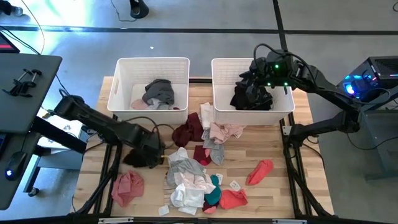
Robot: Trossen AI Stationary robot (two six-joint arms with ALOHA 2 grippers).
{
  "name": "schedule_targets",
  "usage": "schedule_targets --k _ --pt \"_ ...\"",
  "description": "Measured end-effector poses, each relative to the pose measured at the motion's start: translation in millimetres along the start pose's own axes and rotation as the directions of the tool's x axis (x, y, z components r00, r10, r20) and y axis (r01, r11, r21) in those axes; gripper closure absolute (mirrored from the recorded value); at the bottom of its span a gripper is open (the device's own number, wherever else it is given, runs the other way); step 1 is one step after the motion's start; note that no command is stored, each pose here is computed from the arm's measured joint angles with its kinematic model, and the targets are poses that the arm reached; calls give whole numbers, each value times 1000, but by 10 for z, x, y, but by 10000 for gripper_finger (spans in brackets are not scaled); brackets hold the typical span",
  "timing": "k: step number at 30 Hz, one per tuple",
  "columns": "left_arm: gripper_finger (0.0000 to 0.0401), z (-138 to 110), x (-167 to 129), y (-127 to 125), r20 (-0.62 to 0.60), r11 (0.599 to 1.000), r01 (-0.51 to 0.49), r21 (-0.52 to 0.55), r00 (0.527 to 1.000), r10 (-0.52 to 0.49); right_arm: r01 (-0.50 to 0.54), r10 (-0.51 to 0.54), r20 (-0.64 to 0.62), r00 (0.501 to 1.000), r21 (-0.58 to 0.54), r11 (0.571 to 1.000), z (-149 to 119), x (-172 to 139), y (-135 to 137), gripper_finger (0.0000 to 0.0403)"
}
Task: Sort clothes
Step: Put the black underwear into the right white laundry bin
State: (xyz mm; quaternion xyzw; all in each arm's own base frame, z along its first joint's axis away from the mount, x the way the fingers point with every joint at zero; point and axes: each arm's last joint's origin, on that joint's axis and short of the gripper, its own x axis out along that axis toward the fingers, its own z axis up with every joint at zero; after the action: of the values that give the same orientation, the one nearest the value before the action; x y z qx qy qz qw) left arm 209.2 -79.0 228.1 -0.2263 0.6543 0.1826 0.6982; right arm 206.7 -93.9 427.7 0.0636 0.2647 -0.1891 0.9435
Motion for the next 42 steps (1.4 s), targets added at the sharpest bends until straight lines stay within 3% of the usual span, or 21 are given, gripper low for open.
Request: schedule_targets --k 4,7,10,14,21,26,29,31,33,38,42 --pt "394 118 -561 -126 144 998 18 67 989 -28 -46 46 26 999 -10 999 25 -1 13 231" --pt "394 222 -984 -174 340 997 14 81 940 -41 -122 124 59 990 -39 992 58 -3 36 231" --pt "394 342 -1373 -195 565 998 4 68 824 -42 -223 232 58 971 -133 966 60 1 77 231" --pt "394 516 -1755 -206 783 998 -9 55 621 -38 -307 326 40 945 -248 919 56 37 153 231" --pt "394 854 -2033 -231 929 995 -12 96 360 -86 -332 380 114 918 -300 894 154 111 282 223" --pt "394 1036 -2125 -227 968 993 -60 98 239 -81 -358 423 148 894 -332 873 201 153 410 183" --pt "394 1152 -2138 -211 979 994 -80 81 194 -64 -382 459 165 873 -354 854 234 233 526 154" --pt "394 1215 -2125 -195 980 993 -82 88 188 -71 -383 470 181 864 -369 847 261 312 597 139" --pt "394 1284 -2124 -185 981 993 -61 104 172 -92 -347 430 203 880 -345 872 282 392 644 132" --pt "394 1428 -2074 -196 982 992 -41 117 153 -110 -270 343 262 902 -276 922 334 557 715 136" --pt "394 1543 -2013 -220 982 991 -31 131 143 -126 -236 301 293 908 -236 943 358 616 747 169"
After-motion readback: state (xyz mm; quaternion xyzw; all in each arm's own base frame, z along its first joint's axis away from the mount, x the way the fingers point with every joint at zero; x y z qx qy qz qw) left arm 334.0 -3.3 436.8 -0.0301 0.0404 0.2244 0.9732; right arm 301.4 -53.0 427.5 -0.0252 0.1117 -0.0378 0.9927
